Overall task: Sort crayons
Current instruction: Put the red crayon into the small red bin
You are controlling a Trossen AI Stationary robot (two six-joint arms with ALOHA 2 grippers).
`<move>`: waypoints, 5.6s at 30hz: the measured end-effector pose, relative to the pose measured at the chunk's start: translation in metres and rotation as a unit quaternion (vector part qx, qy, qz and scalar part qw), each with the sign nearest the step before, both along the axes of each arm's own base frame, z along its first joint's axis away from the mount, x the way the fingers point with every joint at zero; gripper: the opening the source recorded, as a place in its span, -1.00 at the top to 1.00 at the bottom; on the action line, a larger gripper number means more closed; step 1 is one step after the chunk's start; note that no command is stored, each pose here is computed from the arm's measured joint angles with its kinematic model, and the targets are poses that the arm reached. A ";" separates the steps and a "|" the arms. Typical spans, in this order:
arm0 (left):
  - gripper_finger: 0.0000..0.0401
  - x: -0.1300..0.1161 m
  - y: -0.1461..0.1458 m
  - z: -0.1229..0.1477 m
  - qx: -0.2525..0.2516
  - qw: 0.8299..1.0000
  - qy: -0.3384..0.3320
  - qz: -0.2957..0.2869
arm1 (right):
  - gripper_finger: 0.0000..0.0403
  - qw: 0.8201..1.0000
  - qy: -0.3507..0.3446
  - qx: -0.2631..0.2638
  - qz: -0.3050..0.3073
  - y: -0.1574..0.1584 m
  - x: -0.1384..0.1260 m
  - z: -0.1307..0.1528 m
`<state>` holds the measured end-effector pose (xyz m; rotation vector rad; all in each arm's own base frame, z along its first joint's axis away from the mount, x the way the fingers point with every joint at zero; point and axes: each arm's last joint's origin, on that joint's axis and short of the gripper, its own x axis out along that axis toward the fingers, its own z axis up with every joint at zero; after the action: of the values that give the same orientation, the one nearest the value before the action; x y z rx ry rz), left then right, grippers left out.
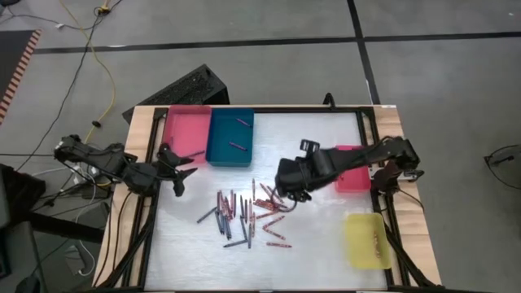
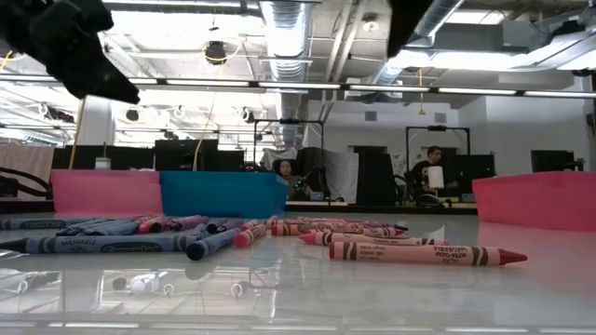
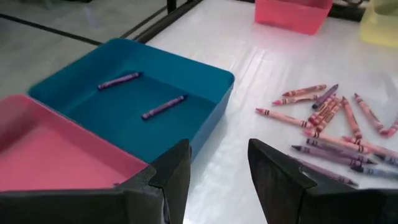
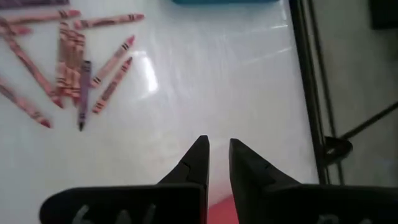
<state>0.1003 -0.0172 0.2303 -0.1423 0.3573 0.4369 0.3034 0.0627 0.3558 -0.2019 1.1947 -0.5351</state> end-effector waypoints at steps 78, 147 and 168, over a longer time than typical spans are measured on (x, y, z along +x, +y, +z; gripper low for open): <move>0.26 0.067 -0.194 -0.124 -0.212 0.935 0.025 -0.282 | 0.74 0.903 -0.355 0.216 0.104 0.146 0.051 -0.136; 0.26 0.062 -0.199 -0.048 -0.095 0.968 -0.031 -0.229 | 0.17 0.971 -0.156 0.110 0.147 0.179 0.044 -0.145; 0.26 0.061 -0.195 -0.051 -0.063 0.978 -0.031 -0.198 | 0.18 0.976 -0.126 0.085 0.154 0.191 0.049 -0.185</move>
<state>0.1612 -0.2123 0.1794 -0.2029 0.3419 0.0153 0.3528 0.2533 0.1705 -0.1633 0.9327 -0.1773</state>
